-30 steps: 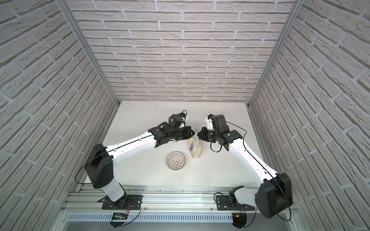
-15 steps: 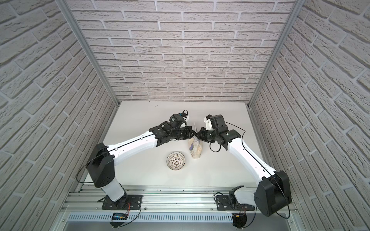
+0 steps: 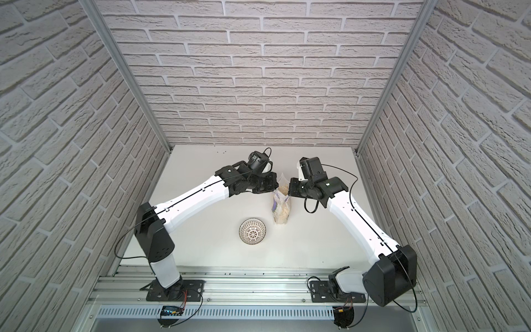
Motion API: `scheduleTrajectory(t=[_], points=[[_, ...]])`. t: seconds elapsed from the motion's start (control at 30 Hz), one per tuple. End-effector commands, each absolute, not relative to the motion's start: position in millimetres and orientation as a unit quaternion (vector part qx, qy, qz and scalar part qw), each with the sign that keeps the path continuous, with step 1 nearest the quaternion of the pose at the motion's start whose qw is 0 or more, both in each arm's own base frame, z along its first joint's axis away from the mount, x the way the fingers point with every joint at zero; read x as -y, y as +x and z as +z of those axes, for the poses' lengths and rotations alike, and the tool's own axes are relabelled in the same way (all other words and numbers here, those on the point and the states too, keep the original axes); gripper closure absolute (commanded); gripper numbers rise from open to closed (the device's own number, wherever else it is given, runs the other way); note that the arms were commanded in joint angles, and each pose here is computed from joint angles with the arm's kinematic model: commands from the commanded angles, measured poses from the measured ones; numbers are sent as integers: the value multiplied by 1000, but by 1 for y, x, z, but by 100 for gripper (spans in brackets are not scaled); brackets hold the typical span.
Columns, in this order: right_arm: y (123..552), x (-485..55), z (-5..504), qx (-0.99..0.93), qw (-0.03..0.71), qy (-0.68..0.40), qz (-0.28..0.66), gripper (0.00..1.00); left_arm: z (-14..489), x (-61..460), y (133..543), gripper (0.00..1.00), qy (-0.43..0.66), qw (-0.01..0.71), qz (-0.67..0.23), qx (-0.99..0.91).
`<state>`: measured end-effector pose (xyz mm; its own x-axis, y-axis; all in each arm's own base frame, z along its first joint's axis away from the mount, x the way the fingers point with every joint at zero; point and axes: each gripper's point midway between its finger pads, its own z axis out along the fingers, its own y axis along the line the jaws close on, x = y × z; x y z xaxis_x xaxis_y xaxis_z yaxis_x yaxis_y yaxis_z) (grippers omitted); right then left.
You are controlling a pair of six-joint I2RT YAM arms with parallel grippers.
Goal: Pour the oats into the breakfast bowl
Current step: Open the oats bag at the center of the board.
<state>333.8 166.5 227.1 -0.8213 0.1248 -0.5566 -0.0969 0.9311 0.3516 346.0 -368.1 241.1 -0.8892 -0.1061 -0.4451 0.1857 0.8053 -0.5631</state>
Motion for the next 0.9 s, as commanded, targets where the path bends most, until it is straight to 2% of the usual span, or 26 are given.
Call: scheduleTrajectory(t=[0.0,0.13,0.4,0.43,0.53,0.57,0.67,0.87], points=[[350,-153,256,-923,356,1,145,97,272,354,356,100,19,266,-299,-916],[357,-158,257,-920,361,3,154,97,272,349,366,100,8,277,-286,-917],[363,-181,234,-925,324,-6,199,95,238,369,368,100,10,230,-301,-925],[363,-183,231,-926,319,-6,202,90,237,371,369,97,9,228,-302,-926],[361,-186,224,-928,308,-6,208,70,234,370,371,77,8,231,-299,-926],[361,-186,222,-929,305,-5,209,67,233,370,372,72,9,234,-298,-926],[360,-187,217,-930,300,-5,210,67,227,368,375,63,12,237,-286,-929],[362,-190,211,-934,291,-10,209,68,209,370,383,60,20,225,-263,-938]])
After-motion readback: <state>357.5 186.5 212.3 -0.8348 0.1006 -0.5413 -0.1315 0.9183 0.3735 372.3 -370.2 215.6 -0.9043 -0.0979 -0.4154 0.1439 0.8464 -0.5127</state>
